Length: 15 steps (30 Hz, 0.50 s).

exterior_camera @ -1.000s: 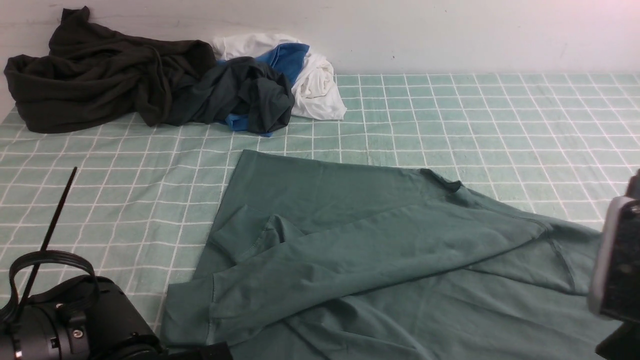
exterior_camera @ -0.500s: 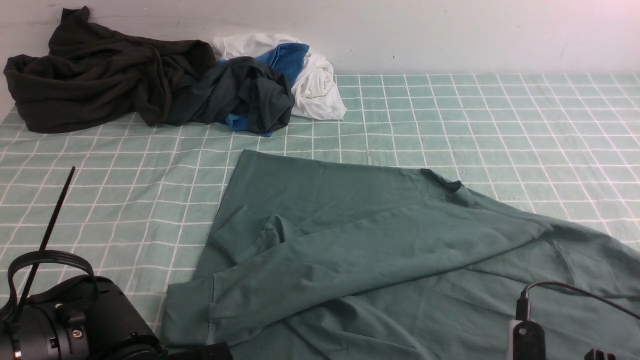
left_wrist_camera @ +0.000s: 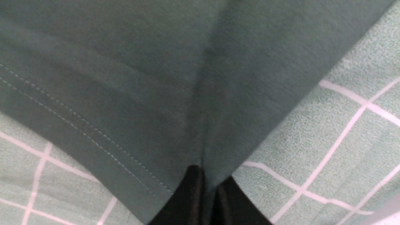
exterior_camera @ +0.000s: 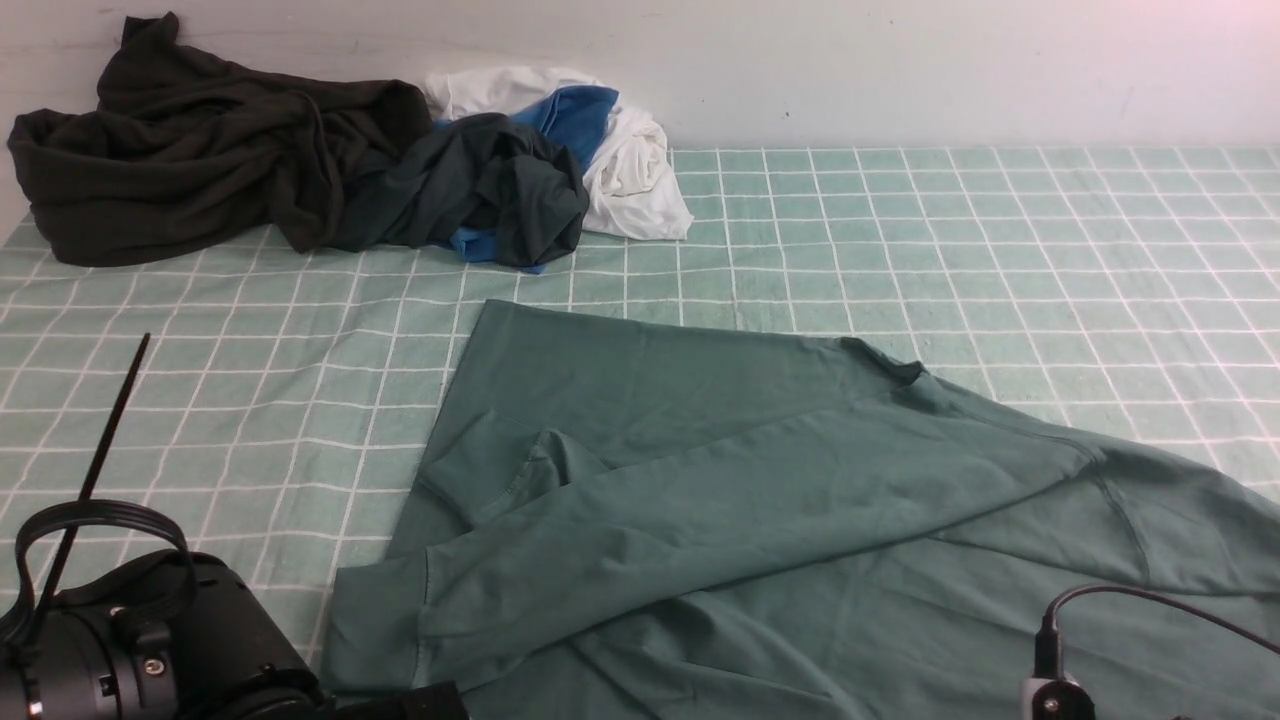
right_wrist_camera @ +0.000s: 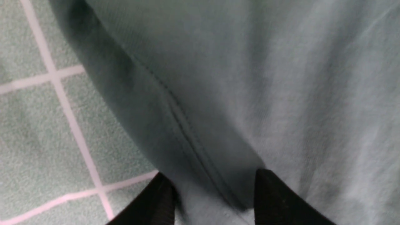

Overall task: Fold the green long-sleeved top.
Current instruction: Use both arms simultaneously to clamp the lower edge of the clothing fabric

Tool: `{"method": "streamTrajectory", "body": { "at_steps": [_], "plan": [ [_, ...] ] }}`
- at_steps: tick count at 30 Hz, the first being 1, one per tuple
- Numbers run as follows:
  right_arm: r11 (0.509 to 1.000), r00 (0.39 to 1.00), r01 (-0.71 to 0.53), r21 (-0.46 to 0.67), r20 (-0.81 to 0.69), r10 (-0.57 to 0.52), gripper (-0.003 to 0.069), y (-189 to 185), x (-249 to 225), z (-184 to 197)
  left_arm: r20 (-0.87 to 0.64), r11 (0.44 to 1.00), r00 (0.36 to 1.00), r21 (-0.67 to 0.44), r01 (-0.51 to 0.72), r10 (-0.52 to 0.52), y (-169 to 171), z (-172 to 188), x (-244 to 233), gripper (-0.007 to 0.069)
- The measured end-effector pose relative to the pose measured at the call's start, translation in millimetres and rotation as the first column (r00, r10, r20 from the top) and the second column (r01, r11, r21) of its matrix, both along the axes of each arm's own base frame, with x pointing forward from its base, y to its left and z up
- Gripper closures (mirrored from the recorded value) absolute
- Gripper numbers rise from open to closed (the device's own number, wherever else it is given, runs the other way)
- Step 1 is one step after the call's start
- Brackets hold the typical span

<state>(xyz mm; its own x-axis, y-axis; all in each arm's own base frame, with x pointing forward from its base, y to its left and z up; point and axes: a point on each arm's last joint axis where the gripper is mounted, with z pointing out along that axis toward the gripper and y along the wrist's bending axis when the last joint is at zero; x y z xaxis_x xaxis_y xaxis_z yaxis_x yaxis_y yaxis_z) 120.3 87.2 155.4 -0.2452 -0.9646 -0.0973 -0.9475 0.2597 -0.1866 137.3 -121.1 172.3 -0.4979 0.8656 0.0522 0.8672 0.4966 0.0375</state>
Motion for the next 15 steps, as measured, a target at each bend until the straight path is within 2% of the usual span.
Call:
{"method": "streamTrajectory", "body": {
  "at_steps": [7,13,15],
  "plan": [
    [1.000,1.000,-0.004,-0.014,-0.018,0.004,0.0429,2,2,-4,-0.001,1.000,1.000,-0.001,-0.001,0.001,0,0,0,0.0620],
    [0.999,1.000,-0.017,-0.040,0.021,0.018,0.0607,7,13,18,0.005,1.000,1.000,-0.009,-0.004,0.004,-1,4,0,0.0620],
    [0.999,0.999,-0.016,-0.048,0.045,0.018,0.0645,9,19,32,0.011,1.000,1.000,-0.004,-0.007,0.007,-3,10,4,0.0620]
  ]
}}
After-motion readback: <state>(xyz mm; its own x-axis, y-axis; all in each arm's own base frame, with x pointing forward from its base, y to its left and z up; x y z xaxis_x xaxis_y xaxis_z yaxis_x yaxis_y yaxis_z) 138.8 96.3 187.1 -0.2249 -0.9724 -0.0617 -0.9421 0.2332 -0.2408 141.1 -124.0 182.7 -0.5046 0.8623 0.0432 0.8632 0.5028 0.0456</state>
